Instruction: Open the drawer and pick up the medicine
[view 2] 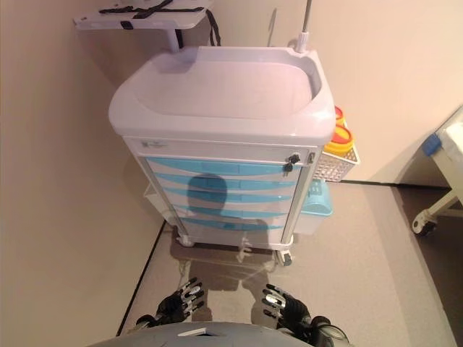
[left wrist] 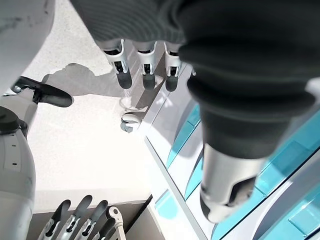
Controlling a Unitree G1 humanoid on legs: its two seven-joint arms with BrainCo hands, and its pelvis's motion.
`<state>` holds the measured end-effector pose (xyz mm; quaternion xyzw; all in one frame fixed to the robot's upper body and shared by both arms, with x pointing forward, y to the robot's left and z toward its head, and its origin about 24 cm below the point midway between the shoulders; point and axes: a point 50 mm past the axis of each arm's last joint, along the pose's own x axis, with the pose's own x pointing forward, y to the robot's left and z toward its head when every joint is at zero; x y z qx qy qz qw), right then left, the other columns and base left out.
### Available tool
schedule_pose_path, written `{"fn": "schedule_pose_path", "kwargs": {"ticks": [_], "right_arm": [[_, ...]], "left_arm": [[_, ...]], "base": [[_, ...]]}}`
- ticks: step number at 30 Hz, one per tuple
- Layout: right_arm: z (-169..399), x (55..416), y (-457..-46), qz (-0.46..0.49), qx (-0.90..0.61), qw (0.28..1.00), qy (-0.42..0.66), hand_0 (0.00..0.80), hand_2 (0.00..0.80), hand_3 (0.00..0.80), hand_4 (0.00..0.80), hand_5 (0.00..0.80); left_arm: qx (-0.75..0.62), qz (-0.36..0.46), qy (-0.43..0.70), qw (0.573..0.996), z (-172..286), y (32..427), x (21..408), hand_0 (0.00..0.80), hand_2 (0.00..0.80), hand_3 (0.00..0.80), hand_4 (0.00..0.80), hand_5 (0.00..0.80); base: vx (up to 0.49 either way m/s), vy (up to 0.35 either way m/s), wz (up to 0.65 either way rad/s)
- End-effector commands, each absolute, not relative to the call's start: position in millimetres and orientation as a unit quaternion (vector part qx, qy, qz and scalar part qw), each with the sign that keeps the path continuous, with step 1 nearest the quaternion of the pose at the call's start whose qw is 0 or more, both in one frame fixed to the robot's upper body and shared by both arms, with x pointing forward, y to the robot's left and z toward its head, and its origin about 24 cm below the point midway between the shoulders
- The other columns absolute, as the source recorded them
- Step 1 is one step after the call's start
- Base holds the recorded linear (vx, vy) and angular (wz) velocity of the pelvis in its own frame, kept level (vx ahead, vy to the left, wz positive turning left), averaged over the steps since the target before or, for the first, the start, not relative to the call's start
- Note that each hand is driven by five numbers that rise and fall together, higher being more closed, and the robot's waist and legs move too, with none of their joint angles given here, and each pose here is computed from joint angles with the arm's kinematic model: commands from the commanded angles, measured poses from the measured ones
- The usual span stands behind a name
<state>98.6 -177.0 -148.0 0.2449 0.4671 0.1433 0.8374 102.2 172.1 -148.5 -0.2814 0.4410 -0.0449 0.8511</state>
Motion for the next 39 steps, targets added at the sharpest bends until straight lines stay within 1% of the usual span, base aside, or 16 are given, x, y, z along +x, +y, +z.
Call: {"fn": "schedule_pose_path", "kwargs": {"ticks": [1,6,12,20,23,26,30,39], "right_arm": [[-142,125,-163,0.171,0.258,0.844,0.439,0.000,0.000,0.000,0.000,0.000],[-142,125,-164,0.169,0.260,0.844,0.437,0.000,0.000,0.000,0.000,0.000],[-141,125,-165,0.165,0.259,0.848,0.432,0.000,0.000,0.000,0.000,0.000],[-141,125,-163,0.164,0.267,0.847,0.429,0.000,0.000,0.000,0.000,0.000],[-140,126,-162,0.166,0.267,0.849,0.425,0.000,0.000,0.000,0.000,0.000],[-140,126,-162,0.165,0.270,0.849,0.424,0.000,0.000,0.000,0.000,0.000],[-141,125,-164,0.162,0.272,0.848,0.425,0.000,0.000,0.000,0.000,0.000],[-141,124,-167,0.160,0.269,0.848,0.427,0.000,0.000,0.000,0.000,0.000]], "left_arm": [[-0.286,-0.065,0.416,0.861,-143,170,127,0.000,0.000,0.000,0.000,0.000],[-0.316,-0.081,0.402,0.855,-140,167,128,0.000,0.000,0.000,0.000,0.000],[-0.308,-0.076,0.404,0.858,-140,167,129,0.000,0.000,0.000,0.000,0.000],[-0.257,-0.036,0.361,0.896,-134,177,139,0.000,0.000,0.000,0.000,0.000],[-0.247,-0.030,0.355,0.901,-133,178,140,0.000,0.000,0.000,0.000,0.000],[-0.254,-0.042,0.359,0.897,-134,176,138,0.000,0.000,0.000,0.000,0.000],[-0.298,-0.065,0.377,0.875,-137,169,132,0.000,0.000,0.000,0.000,0.000],[-0.373,-0.068,0.391,0.839,-139,165,125,0.000,0.000,0.000,0.000,0.000]], "base": [[0.000,0.000,0.00],[0.000,0.000,0.00],[0.000,0.000,0.00],[0.000,0.000,0.00],[0.000,0.000,0.00],[0.000,0.000,0.00],[0.000,0.000,0.00],[0.000,0.000,0.00]]}}
